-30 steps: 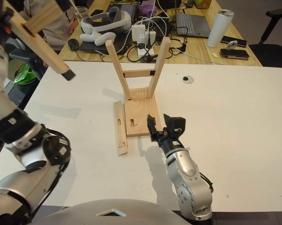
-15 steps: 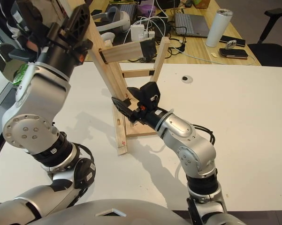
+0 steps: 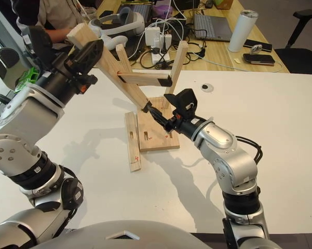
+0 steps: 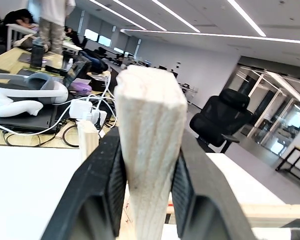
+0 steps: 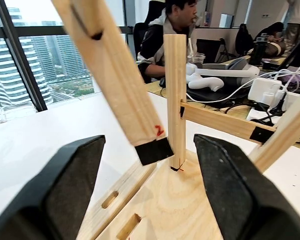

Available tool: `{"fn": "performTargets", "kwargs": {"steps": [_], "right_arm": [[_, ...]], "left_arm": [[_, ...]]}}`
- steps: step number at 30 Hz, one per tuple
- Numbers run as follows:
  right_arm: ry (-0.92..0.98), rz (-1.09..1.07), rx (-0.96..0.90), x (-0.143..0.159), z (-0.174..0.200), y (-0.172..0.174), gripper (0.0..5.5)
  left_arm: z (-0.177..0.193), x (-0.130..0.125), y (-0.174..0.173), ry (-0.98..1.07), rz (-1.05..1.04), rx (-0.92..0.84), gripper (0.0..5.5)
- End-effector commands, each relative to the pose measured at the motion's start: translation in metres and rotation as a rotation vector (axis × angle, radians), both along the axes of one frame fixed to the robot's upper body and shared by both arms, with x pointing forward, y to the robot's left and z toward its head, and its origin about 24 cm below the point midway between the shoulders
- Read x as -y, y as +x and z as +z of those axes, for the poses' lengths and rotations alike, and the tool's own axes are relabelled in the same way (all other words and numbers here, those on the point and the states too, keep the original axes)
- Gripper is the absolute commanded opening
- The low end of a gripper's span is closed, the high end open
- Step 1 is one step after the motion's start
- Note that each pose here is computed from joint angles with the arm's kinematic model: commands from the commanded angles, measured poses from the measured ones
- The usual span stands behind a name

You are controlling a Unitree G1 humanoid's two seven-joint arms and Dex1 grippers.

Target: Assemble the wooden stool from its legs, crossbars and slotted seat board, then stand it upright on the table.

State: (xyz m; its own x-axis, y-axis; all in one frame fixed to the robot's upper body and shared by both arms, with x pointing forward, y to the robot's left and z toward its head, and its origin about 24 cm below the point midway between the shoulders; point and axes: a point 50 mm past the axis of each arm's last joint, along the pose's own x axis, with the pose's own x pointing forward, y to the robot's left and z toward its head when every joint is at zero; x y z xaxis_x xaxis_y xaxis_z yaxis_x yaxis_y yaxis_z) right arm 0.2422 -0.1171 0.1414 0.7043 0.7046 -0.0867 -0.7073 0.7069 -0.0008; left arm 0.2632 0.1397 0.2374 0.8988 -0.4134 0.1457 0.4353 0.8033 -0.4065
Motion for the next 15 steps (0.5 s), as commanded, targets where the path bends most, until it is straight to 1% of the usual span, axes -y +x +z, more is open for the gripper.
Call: {"fn": "performTargets", "kwargs": {"steps": [1, 4, 7, 9, 11, 13, 15], "right_arm": [[-0.019, 0.081, 0.001, -0.003, -0.002, -0.011, 3.28], [-0.07, 0.129, -0.049, -0.001, -0.012, -0.023, 3.28], [-0.179, 0.087, -0.118, 0.009, -0.025, -0.033, 3.28], [-0.233, -0.077, -0.161, 0.019, -0.034, -0.034, 3.28], [-0.239, -0.251, -0.21, 0.026, -0.042, -0.035, 3.28], [-0.194, -0.417, -0.255, 0.029, -0.047, -0.034, 3.28], [-0.105, -0.61, -0.307, 0.034, -0.051, -0.029, 3.28]], "left_arm": [[0.013, -0.003, 0.008, -0.079, 0.058, 0.012, 1.02], [0.011, -0.009, 0.009, -0.074, 0.098, -0.011, 1.02], [-0.01, -0.012, 0.0, -0.057, 0.152, -0.103, 1.02], [-0.031, -0.009, -0.013, -0.084, 0.207, -0.194, 1.02], [-0.048, -0.003, -0.026, -0.111, 0.256, -0.271, 1.02], [-0.059, 0.002, -0.034, -0.119, 0.29, -0.33, 1.02], [-0.066, 0.004, -0.036, -0.111, 0.325, -0.363, 1.02]]}}
